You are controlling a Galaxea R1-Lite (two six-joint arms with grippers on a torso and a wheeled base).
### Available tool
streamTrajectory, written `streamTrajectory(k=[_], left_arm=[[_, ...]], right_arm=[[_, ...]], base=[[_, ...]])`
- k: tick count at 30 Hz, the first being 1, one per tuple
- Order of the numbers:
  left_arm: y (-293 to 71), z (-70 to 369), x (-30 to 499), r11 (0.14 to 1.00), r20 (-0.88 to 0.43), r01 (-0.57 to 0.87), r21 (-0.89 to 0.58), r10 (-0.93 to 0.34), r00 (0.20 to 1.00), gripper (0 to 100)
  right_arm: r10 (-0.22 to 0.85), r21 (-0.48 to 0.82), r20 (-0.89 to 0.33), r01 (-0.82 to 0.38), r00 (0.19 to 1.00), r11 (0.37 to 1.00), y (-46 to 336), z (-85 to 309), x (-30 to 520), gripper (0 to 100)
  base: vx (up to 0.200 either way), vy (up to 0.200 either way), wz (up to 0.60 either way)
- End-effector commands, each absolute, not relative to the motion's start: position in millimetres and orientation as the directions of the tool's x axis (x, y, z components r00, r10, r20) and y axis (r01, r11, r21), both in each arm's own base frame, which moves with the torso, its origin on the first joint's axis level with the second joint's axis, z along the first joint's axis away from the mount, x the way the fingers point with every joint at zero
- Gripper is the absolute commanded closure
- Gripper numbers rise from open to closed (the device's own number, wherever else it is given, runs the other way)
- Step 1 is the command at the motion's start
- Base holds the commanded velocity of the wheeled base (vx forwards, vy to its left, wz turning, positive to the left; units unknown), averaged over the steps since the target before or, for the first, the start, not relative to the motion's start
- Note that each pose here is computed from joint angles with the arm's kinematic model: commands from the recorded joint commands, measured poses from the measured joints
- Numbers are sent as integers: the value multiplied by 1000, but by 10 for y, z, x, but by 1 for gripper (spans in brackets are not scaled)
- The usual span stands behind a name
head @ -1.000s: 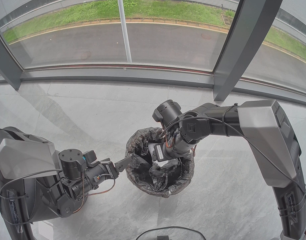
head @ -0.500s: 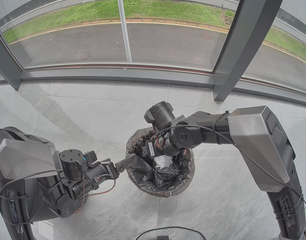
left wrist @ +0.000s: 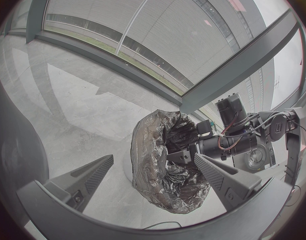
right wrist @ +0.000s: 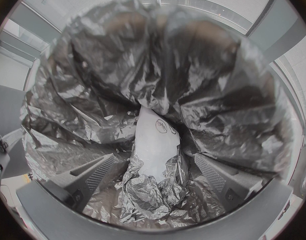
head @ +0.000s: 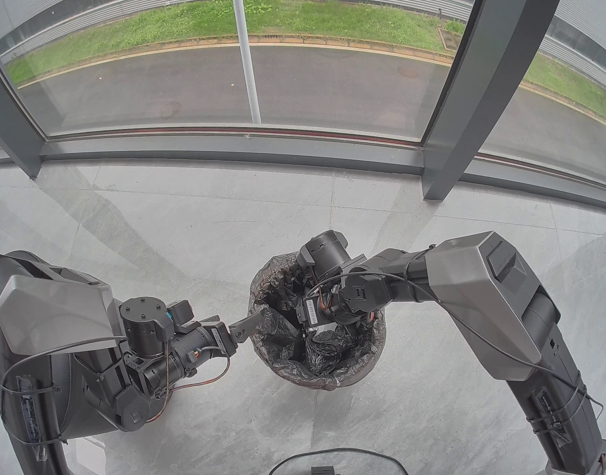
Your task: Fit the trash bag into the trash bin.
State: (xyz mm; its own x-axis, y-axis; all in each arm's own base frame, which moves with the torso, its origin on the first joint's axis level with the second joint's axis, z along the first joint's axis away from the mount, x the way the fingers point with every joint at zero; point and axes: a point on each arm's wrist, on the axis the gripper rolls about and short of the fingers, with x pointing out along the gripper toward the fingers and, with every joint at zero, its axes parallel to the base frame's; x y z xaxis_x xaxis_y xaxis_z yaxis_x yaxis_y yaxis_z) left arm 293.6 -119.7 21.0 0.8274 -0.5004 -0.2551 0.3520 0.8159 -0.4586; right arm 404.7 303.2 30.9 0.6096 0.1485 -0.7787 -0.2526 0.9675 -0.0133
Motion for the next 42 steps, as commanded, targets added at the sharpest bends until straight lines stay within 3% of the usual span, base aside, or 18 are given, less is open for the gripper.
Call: streamTrajectory(k=[1, 24, 37, 42], left_arm=[[-1199, 184, 2941, 818, -262, 348, -459, -498, 826, 0], [-1221, 177, 2929, 816, -265, 353, -459, -505, 822, 0], [-1224, 185, 2923, 815, -263, 355, -459, -506, 821, 0], [-1216, 215, 2917, 814, -256, 357, -458, -505, 824, 0]], right_arm=[[134, -27, -793, -255, 594, 966, 3016, 171, 4070, 0], [77, -76, -850, -266, 521, 961, 3013, -174, 4017, 0], [72, -83, -844, -261, 531, 962, 3020, -100, 4005, 0], [120, -63, -812, -291, 572, 955, 3118, 244, 3919, 0]], base=[[0, 0, 0], [0, 0, 0], [0, 0, 0], [0, 0, 0]])
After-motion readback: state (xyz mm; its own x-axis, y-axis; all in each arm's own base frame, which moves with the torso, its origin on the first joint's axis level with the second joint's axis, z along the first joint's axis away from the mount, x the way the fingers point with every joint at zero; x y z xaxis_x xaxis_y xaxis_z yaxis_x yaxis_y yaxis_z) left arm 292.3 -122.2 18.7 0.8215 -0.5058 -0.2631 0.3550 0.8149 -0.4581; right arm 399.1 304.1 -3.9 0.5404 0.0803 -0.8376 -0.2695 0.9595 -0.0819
